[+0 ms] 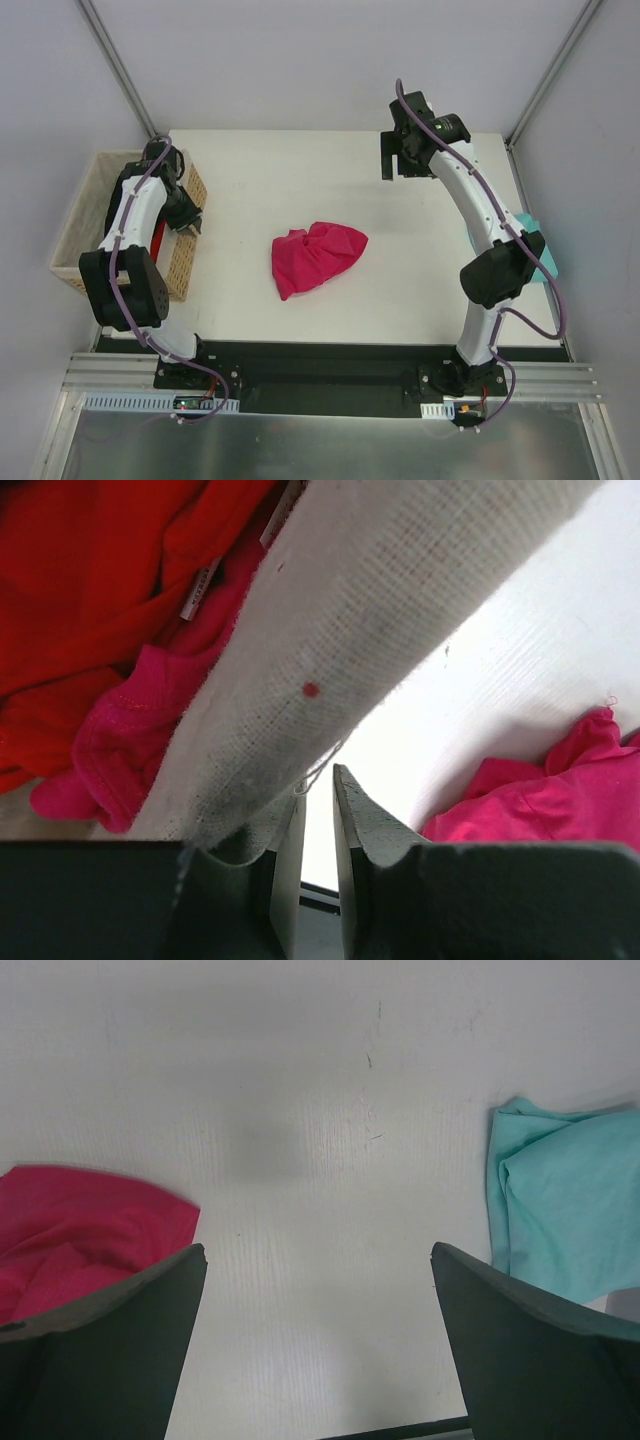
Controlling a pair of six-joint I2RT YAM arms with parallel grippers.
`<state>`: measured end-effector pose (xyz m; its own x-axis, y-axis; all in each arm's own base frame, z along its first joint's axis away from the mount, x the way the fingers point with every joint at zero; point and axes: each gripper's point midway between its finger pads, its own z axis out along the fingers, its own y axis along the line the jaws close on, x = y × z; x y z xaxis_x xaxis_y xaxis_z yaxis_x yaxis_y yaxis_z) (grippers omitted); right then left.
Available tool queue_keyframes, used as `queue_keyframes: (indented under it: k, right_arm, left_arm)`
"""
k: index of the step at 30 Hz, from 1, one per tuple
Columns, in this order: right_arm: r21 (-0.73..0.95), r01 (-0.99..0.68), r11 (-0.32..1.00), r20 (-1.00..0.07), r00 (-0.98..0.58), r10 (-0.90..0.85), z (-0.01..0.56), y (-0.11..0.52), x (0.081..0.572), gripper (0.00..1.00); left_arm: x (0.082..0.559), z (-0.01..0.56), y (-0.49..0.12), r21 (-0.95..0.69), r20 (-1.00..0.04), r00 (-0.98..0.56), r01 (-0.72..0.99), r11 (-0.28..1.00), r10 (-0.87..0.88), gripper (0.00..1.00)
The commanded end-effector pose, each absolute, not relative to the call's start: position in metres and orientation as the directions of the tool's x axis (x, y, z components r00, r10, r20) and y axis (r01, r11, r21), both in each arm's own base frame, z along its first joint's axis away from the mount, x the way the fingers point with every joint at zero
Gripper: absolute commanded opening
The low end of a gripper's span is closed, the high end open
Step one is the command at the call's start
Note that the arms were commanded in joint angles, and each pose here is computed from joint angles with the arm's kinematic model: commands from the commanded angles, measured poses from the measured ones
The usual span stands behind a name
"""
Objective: Fold and stack the t-shirts
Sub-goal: Move the tshirt to the center of the board
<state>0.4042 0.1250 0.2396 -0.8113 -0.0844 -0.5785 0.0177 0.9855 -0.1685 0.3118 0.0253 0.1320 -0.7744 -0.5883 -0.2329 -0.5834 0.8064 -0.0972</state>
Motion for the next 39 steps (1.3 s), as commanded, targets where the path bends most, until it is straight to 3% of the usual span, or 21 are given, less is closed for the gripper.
queue_keyframes:
  k: [1, 6, 9, 10, 14, 21, 25, 29, 32, 34, 39]
  right_arm:
    - [-0.165, 0.018, 0.986, -0.59, -0.803, -0.084, 0.249, 0.13, 0.407, 1.0]
    - [-0.156, 0.004, 0.988, -0.597, -0.797, -0.091, 0.252, 0.137, 0.41, 1.0]
    - [-0.159, 0.001, 0.987, -0.59, -0.802, -0.094, 0.249, 0.139, 0.41, 1.0]
    - [-0.159, -0.005, 0.987, -0.588, -0.803, -0.099, 0.249, 0.14, 0.408, 0.99]
    - [-0.168, -0.01, 0.986, -0.571, -0.814, -0.105, 0.24, 0.14, 0.405, 1.0]
    - [-0.152, -0.038, 0.988, -0.534, -0.838, -0.115, 0.213, 0.146, 0.391, 0.99]
    - [-0.153, -0.053, 0.987, -0.517, -0.847, -0.126, 0.198, 0.155, 0.379, 0.92]
    - [-0.179, -0.082, 0.98, -0.518, -0.84, -0.165, 0.192, 0.167, 0.368, 0.77]
    - [-0.195, -0.118, 0.974, -0.511, -0.835, -0.204, 0.188, 0.18, 0.36, 0.73]
    - [-0.205, -0.14, 0.969, -0.5, -0.836, -0.226, 0.183, 0.187, 0.353, 0.73]
    - [-0.195, -0.176, 0.965, -0.487, -0.837, -0.251, 0.174, 0.21, 0.342, 0.89]
  left_arm:
    - [0.298, 0.129, 0.054, -0.041, -0.259, -0.748, -0.623, 0.781, -0.611, 0.16]
    - [0.297, 0.128, 0.034, -0.141, -0.214, -0.773, -0.581, 0.802, -0.597, 0.17]
    - [0.302, 0.132, 0.016, -0.225, -0.217, -0.817, -0.491, 0.841, -0.535, 0.23]
    - [0.302, 0.133, 0.015, -0.22, -0.232, -0.825, -0.472, 0.854, -0.515, 0.37]
    - [0.301, 0.145, 0.008, -0.249, -0.276, -0.83, -0.426, 0.87, -0.485, 0.44]
    - [0.298, 0.145, -0.021, -0.289, -0.262, -0.878, -0.324, 0.901, -0.401, 0.42]
    - [0.296, 0.141, -0.061, -0.263, -0.256, -0.925, -0.213, 0.941, -0.281, 0.41]
    - [0.299, 0.137, -0.09, -0.263, -0.232, -0.943, -0.177, 0.948, -0.24, 0.4]
    - [0.302, 0.138, -0.108, -0.263, -0.23, -0.949, -0.152, 0.953, -0.215, 0.39]
    - [0.304, 0.139, -0.114, -0.264, -0.231, -0.95, -0.146, 0.953, -0.209, 0.39]
    - [0.303, 0.139, -0.12, -0.255, -0.226, -0.952, -0.145, 0.956, -0.204, 0.38]
